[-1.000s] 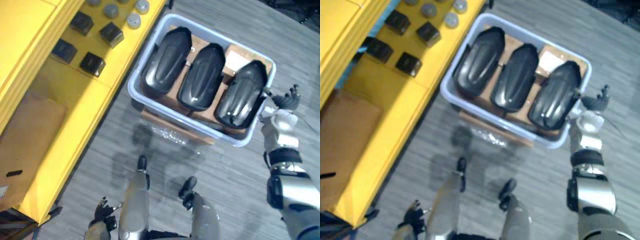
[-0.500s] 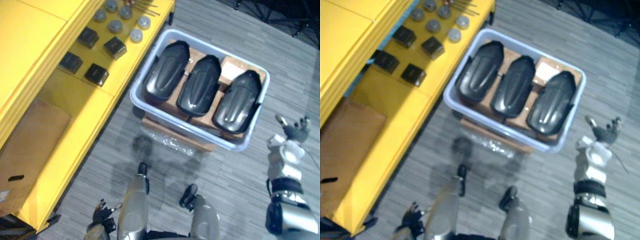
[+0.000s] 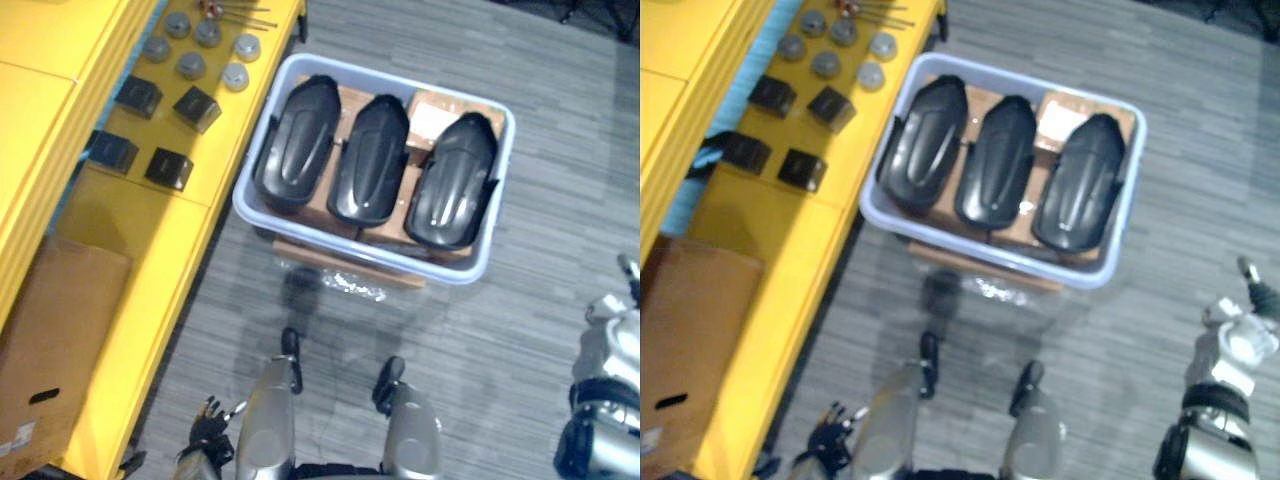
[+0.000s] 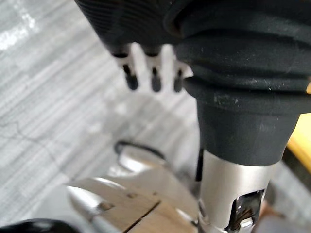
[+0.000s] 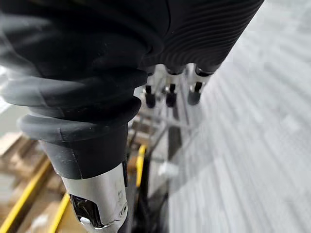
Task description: Walk over and take plastic housings, then place them on the shelf
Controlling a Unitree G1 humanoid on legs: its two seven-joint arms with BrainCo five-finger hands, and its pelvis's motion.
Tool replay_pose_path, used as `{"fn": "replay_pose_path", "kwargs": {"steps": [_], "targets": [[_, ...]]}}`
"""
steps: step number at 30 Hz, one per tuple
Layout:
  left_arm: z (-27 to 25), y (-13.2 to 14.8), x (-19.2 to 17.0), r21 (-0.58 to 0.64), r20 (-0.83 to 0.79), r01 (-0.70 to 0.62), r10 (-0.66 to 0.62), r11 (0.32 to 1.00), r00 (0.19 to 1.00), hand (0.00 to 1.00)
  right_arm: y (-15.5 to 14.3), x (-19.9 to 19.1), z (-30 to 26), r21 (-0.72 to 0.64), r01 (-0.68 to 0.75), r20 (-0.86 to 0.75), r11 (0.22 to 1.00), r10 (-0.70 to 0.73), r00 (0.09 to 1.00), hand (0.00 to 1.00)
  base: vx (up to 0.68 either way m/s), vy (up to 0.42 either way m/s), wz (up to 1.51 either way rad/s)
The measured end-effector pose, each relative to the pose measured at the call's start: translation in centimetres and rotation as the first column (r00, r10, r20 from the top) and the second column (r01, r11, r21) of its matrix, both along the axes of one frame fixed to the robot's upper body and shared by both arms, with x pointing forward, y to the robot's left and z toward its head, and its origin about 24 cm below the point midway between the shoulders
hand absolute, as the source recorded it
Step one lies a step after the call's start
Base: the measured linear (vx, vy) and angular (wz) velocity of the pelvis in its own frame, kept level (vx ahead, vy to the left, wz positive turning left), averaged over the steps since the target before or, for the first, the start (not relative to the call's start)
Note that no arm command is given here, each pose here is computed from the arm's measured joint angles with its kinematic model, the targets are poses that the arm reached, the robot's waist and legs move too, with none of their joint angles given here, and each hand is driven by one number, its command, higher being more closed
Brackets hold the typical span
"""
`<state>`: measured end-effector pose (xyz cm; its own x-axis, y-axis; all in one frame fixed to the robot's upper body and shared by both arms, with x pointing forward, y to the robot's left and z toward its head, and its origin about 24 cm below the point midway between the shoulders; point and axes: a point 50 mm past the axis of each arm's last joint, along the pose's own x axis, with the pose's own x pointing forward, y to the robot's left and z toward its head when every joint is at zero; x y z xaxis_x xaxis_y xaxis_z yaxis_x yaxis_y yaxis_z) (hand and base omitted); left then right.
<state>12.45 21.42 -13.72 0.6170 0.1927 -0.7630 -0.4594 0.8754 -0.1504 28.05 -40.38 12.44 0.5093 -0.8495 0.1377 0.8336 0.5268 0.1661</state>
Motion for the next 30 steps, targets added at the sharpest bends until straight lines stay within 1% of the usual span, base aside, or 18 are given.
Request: {"fn": "replay_pose_path", "kwargs": {"steps": [5,8,13,18,22,26,30], "targets": [[-0.4,-0.5,-0.4,-0.018,-0.019,0.036,-0.036,0.999,0.999,0.00,1.5,2.7,3.7,-0.096,-0.111,0.050,0.989,0.116,0.992,0.00,0.01,0.007,0.03],[-0.5,-0.7,-0.5,-0.026,-0.023,0.048,-0.049,0.999,0.999,0.00,2.5,3.9,5.1,-0.151,-0.187,0.044,0.971,0.196,0.980,0.00,0.00,0.025,0.05],[-0.5,-0.8,-0.5,-0.032,-0.019,0.057,-0.058,0.998,0.998,0.00,3.6,5.0,5.6,-0.192,-0.288,-0.001,0.938,0.293,0.956,0.00,-0.02,0.026,0.09],[-0.6,-1.1,-0.6,-0.034,-0.027,0.073,-0.073,0.997,0.997,0.00,4.5,6.0,5.1,-0.184,-0.380,-0.076,0.907,0.372,0.925,0.00,-0.01,0.004,0.03],[-0.7,-1.4,-0.7,-0.043,-0.029,0.079,-0.080,0.996,0.996,0.00,4.5,6.2,4.7,-0.166,-0.406,-0.104,0.898,0.394,0.913,0.00,0.00,0.000,0.00],[-0.7,-1.5,-0.7,-0.044,-0.027,0.084,-0.085,0.996,0.996,0.00,4.7,6.4,3.1,-0.114,-0.442,-0.190,0.890,0.417,0.889,0.00,0.00,0.003,0.01],[-0.8,-2.1,-0.7,-0.050,-0.029,0.106,-0.108,0.993,0.994,0.00,4.3,6.2,1.9,-0.048,-0.431,-0.244,0.901,0.408,0.880,0.00,-0.01,0.012,0.03]]}}
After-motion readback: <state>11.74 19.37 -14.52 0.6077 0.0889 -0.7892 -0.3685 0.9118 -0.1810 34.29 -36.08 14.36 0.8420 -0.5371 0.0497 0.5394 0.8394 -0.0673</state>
